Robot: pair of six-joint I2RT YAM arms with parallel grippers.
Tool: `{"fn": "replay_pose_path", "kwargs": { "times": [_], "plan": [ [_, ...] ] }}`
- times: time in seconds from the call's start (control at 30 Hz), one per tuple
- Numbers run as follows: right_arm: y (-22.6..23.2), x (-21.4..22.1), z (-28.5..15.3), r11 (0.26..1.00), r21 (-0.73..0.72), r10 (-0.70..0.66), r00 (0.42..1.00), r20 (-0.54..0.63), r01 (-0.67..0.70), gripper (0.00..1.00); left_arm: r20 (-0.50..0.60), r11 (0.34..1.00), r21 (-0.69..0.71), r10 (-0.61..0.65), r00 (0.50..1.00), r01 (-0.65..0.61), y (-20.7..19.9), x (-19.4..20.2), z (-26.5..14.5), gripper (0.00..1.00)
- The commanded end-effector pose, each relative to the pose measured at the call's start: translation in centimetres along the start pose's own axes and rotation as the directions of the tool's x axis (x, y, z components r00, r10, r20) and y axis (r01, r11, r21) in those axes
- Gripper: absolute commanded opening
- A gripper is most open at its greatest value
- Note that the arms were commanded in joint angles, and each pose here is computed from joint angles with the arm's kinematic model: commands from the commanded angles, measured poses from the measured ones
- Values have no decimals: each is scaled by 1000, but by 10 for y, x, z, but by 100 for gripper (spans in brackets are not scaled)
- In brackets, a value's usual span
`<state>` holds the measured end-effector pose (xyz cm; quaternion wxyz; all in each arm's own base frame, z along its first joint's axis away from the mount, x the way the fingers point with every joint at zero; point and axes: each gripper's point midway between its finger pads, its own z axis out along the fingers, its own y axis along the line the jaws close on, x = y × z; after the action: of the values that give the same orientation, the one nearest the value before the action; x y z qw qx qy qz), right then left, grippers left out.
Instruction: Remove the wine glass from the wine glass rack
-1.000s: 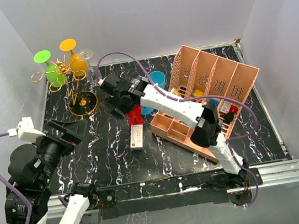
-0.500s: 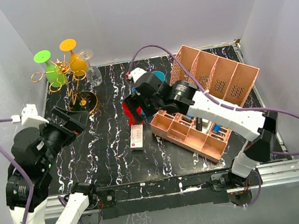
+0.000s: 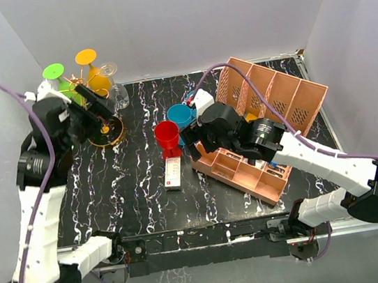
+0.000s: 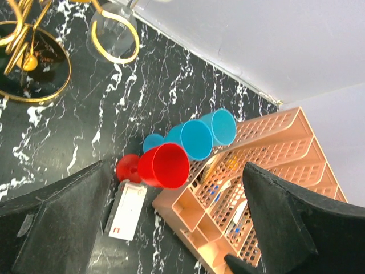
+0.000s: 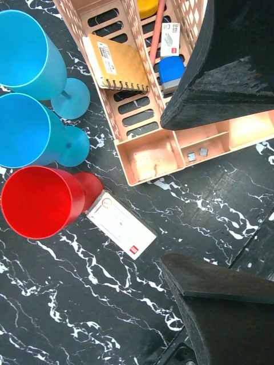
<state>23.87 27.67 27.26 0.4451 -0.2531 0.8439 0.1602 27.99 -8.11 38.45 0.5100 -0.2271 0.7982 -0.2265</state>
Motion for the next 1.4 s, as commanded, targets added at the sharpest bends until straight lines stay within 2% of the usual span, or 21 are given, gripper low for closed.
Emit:
{"fn": "replay_pose_path", "kwargs": {
  "times": [0.0,0.33,0.43,0.6,0.7,0.8,0.9,1.03,1.2,1.37],
  "plan": [
    [-1,-39,-7,999,-12,52,982,184,-51,99,81,1000,22,17,997,-19,-24,-37,8,97],
    [0,-30,-13,979,-14,202,969,142,-202,99,107,997,-68,34,994,-27,-25,-56,39,97],
    [-3,-33,-18,979,-18,201,964,173,-201,99,138,994,-107,43,990,-28,-19,-62,46,97],
    [-15,-42,-27,979,22,192,952,238,-203,99,154,997,-6,75,985,-75,-42,-68,69,97],
    [-17,-44,-35,978,27,196,954,227,-207,99,105,995,-27,95,990,-93,-45,-66,89,97],
    [-23,-40,-42,964,46,246,942,228,-263,99,72,994,-48,98,993,-94,-45,-62,104,94],
    [-17,-33,-48,962,0,268,940,210,-274,99,62,994,-49,99,993,-96,-49,-63,115,92],
    [-21,-21,-53,955,12,290,939,186,-297,99,61,989,-93,124,990,-118,-47,-71,124,88],
    [-27,-12,-54,956,37,280,943,177,-291,99,97,983,-135,142,985,-128,-42,-80,136,87],
    [-29,-11,-49,969,49,230,955,185,-243,99,99,973,-215,107,989,-83,-32,-82,152,78]
  ]
}}
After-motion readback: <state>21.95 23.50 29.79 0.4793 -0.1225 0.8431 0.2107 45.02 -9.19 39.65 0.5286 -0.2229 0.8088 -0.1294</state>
